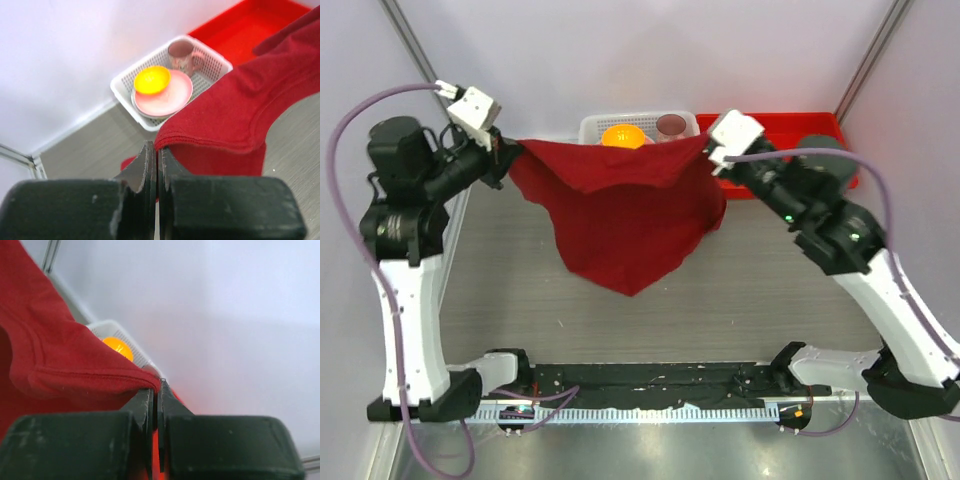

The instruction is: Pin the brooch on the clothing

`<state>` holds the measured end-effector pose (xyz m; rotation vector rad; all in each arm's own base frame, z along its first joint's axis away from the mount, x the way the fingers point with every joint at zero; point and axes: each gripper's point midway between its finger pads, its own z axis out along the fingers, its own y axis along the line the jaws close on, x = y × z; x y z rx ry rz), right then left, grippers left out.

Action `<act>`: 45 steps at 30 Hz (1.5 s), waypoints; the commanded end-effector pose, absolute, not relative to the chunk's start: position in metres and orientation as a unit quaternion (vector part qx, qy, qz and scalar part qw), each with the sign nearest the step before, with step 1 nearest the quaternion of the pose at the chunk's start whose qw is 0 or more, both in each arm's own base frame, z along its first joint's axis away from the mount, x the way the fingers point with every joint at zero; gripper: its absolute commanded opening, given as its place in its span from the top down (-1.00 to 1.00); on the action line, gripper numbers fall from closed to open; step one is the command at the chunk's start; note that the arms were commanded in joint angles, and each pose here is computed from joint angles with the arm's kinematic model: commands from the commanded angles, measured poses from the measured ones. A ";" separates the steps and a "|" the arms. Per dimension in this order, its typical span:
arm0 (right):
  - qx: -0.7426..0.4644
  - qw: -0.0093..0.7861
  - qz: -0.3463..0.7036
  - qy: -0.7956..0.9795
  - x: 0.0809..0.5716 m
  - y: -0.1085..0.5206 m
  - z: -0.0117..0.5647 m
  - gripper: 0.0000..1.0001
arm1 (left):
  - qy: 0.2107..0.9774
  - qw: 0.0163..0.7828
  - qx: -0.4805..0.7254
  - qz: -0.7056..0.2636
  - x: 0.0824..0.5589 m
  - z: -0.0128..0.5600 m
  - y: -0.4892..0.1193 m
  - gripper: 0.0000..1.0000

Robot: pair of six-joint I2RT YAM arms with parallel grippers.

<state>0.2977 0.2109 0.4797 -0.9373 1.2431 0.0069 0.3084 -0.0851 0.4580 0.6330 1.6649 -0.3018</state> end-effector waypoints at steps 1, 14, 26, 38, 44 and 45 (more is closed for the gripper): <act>-0.412 0.743 0.021 0.528 0.242 0.174 0.548 0.99 | 0.652 0.687 0.293 -0.129 0.231 0.520 -0.092 1.00; -0.434 0.790 0.167 0.399 0.098 0.134 0.634 0.99 | 0.497 0.796 0.309 -0.155 0.076 0.603 -0.111 1.00; -0.278 0.777 0.119 0.552 0.214 0.108 0.602 0.99 | 0.650 0.717 0.180 -0.178 0.213 0.563 -0.083 1.00; -0.264 0.483 0.078 0.831 0.347 0.106 0.262 -0.10 | 0.871 0.435 0.163 -0.162 0.333 0.248 -0.062 -0.19; -0.291 0.375 0.069 0.877 0.350 0.101 0.206 -0.92 | 0.908 0.379 0.149 -0.099 0.346 0.204 -0.027 -0.45; -0.298 0.350 0.073 0.885 0.343 0.101 0.197 -0.91 | 0.909 0.372 0.161 -0.101 0.344 0.201 -0.027 -0.45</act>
